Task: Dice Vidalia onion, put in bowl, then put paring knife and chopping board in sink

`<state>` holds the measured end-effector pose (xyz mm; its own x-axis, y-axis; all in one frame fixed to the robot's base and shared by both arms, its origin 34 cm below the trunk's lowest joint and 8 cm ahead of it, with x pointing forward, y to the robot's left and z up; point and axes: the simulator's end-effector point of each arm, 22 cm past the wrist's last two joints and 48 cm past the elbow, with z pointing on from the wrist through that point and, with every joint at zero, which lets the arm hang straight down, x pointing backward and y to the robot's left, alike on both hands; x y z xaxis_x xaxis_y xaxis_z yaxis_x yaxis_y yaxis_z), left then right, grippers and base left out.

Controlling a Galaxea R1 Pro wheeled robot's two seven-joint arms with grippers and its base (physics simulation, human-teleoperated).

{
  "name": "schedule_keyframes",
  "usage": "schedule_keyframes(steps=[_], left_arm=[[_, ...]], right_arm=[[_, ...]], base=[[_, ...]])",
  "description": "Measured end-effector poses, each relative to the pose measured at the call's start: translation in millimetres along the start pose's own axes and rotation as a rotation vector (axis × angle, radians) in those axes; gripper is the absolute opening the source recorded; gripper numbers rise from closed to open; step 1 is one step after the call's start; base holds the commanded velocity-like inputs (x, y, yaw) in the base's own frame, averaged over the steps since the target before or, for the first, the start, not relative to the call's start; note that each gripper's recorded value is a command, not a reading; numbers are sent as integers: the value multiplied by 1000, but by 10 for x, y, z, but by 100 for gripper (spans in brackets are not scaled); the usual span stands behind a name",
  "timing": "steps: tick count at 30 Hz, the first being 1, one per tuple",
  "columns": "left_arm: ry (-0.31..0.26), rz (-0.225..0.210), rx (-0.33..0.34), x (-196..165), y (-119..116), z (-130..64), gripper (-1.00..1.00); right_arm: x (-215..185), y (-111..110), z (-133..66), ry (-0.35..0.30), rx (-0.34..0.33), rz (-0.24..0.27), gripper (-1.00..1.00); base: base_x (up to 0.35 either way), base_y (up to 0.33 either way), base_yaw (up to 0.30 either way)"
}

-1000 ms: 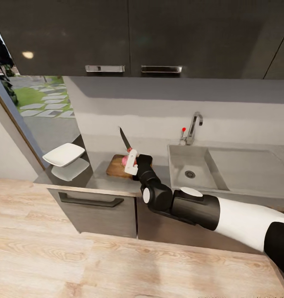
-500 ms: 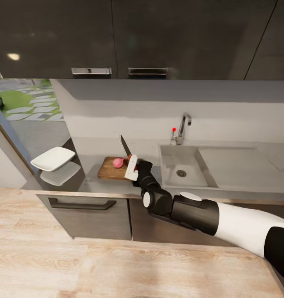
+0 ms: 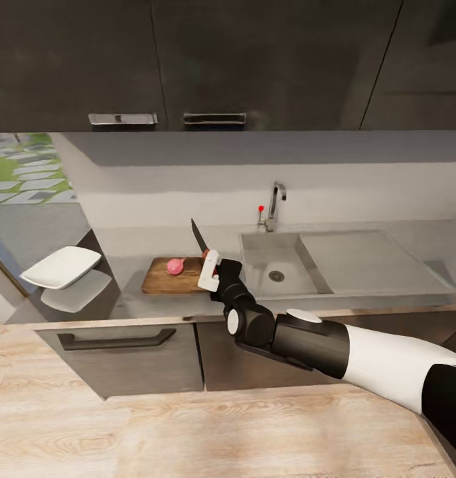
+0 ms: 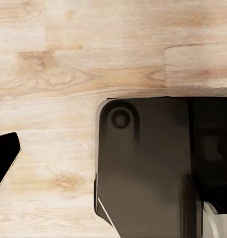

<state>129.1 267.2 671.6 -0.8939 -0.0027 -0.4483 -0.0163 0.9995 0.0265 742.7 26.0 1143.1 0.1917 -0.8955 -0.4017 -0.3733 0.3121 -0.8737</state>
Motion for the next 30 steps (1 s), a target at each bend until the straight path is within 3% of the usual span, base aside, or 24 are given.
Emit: schedule_keyframes(steps=[4,8,26,30], left_arm=[[-1,0,0,-2,-2,1,100],[-2,-10,10,-6,-96,0,100],[1,-9,11,5,-100,-3,100],[1,-9,10,4,-91,-2,100]], right_arm=[[-12,78,-3,1,-36,18,-100],[-31,280,-22,4,-129,52,-100],[-294,361,-62,-45,-150,61,-100],[-380,492,-104,-65,-169,36,-100]], base=[[0,250,-10],[14,131,-1],[70,-9,0],[1,0,0]])
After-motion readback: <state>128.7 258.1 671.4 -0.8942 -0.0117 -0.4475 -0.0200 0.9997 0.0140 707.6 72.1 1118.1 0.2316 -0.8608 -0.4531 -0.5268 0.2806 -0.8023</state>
